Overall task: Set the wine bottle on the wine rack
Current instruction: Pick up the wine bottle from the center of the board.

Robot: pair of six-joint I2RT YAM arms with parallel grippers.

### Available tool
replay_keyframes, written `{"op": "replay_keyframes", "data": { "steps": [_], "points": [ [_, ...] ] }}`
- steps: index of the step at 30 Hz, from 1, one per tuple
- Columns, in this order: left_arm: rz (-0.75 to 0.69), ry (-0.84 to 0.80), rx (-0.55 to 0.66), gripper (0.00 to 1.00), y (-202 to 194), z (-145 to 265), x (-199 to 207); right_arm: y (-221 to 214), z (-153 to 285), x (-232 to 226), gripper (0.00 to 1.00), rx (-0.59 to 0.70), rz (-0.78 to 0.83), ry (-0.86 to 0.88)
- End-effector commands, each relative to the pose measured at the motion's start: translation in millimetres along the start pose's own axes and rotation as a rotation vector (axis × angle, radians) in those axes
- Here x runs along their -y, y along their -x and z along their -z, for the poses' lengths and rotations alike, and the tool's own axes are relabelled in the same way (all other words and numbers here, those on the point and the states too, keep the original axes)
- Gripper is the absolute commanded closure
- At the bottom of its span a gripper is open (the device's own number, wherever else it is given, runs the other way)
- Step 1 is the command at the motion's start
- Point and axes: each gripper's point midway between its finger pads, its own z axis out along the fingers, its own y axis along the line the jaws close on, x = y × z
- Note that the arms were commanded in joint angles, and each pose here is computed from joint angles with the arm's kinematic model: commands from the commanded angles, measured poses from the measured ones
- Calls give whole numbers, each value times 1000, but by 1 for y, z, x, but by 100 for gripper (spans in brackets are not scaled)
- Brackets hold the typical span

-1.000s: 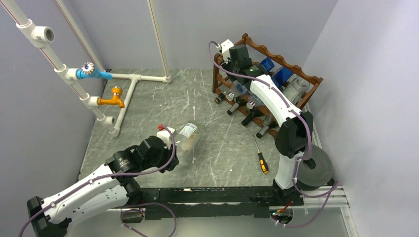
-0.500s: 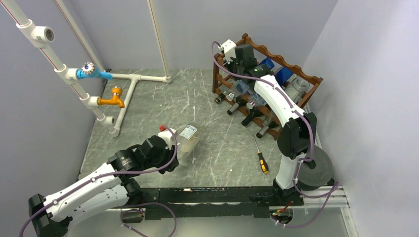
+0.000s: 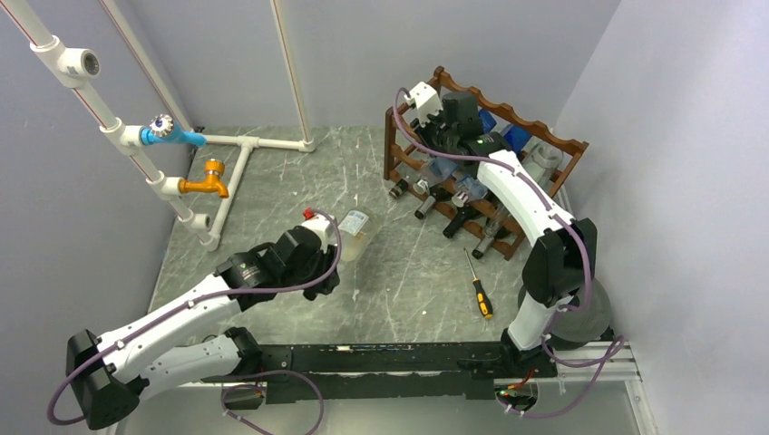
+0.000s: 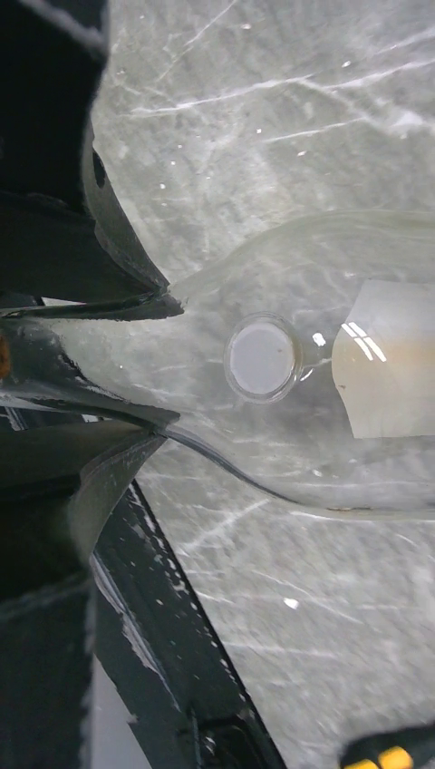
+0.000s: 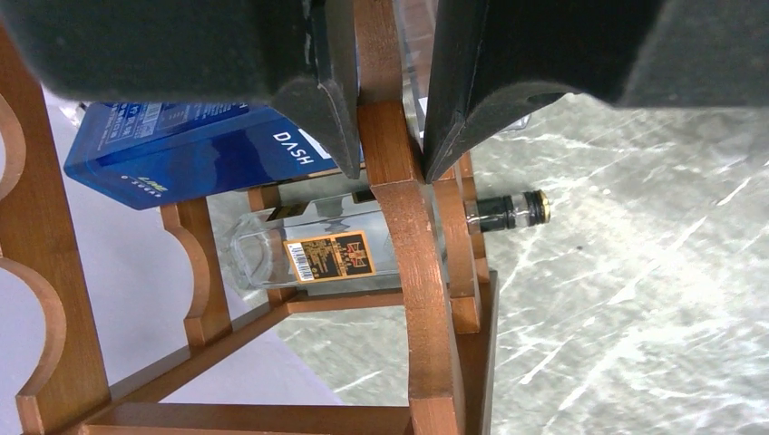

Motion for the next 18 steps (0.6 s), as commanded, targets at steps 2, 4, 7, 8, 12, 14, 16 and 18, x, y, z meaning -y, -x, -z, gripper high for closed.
{"op": "replay_keyframes", "data": {
  "steps": [2, 4, 7, 8, 12, 14, 16, 18],
  "points": [
    [76, -144, 409, 100, 123, 34, 44, 10, 35, -56, 100, 28, -38, 210],
    [63, -155, 429, 100, 132, 33, 48, 14, 38, -54, 100, 42, -64, 197],
    [57, -173, 468, 100, 145, 26, 54, 17, 41, -56, 94, 53, -96, 205],
    [58, -180, 484, 100, 150, 25, 55, 17, 42, -56, 92, 51, -102, 205],
    [69, -192, 526, 100, 171, 20, 59, 11, 40, -58, 91, 34, -102, 210],
    [79, -193, 541, 100, 182, 16, 58, 9, 39, -58, 88, 28, -107, 202],
    [87, -204, 545, 100, 189, 11, 58, 9, 39, -59, 86, 33, -114, 206],
    [80, -224, 558, 100, 197, 9, 60, 10, 39, -62, 86, 40, -116, 222]
  ]
}}
